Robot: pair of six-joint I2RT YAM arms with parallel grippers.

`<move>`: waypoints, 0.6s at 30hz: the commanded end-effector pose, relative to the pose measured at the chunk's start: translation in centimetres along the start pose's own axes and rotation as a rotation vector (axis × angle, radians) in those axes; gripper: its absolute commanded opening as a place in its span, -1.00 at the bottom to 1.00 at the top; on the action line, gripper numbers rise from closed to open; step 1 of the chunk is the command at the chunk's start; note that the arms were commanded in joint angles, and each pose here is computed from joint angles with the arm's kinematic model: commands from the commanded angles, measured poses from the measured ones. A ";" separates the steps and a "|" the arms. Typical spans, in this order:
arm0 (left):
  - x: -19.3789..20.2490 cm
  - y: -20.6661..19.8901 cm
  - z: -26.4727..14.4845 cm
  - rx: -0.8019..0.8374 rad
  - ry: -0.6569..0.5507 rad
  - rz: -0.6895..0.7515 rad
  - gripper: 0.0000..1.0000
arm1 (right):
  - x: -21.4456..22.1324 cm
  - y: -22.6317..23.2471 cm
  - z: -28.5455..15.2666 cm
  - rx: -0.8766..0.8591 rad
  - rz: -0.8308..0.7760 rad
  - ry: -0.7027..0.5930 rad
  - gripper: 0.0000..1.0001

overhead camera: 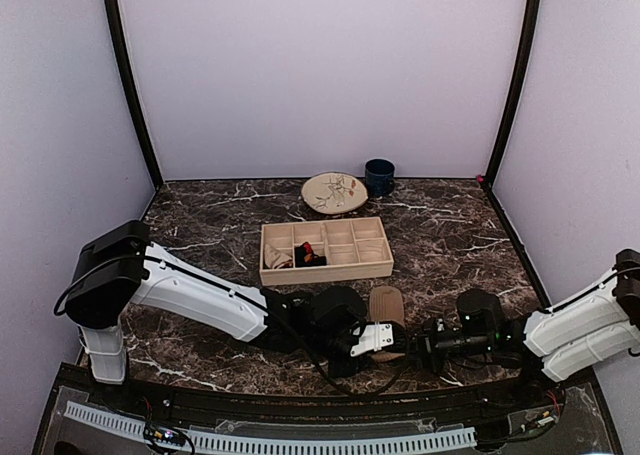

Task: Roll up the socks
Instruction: Roll the sock at the center of the board.

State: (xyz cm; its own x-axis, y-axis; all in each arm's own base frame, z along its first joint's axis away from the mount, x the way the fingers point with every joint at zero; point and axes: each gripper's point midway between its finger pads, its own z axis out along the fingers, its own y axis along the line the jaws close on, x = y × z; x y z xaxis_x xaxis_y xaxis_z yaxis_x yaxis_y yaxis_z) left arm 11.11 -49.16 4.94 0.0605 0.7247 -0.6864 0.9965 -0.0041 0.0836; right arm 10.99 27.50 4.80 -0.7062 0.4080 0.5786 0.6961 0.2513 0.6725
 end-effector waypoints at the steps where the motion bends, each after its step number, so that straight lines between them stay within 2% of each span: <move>1: -1.9 0.7 -1.8 -0.069 -0.055 0.031 -0.55 | 0.2 0.1 0.3 0.012 0.096 0.010 -0.77; 3: -1.9 0.7 -1.8 -0.072 -0.055 0.032 -0.70 | 0.3 0.1 0.4 0.012 0.096 0.012 -0.77; 10: -2.1 0.1 -1.7 -0.039 -0.065 0.037 -0.93 | 0.4 0.2 0.6 0.019 0.092 0.013 -0.77; 13: -1.8 -0.5 -1.4 -0.002 -0.054 0.030 -1.00 | 0.4 0.2 0.5 0.030 0.071 0.008 -0.74; 18: -1.2 -1.7 -1.0 0.069 -0.033 0.012 -1.00 | 0.1 -0.2 -0.1 0.078 -0.017 -0.016 -0.60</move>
State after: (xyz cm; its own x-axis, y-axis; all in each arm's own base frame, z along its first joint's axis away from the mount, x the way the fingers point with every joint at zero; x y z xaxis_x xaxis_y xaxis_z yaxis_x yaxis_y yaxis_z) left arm 10.85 -49.04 5.09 0.0750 0.7206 -0.6893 0.9953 -0.0115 0.0963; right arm 11.05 27.79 4.82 -0.7004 0.4137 0.5816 0.7047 0.2717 0.6554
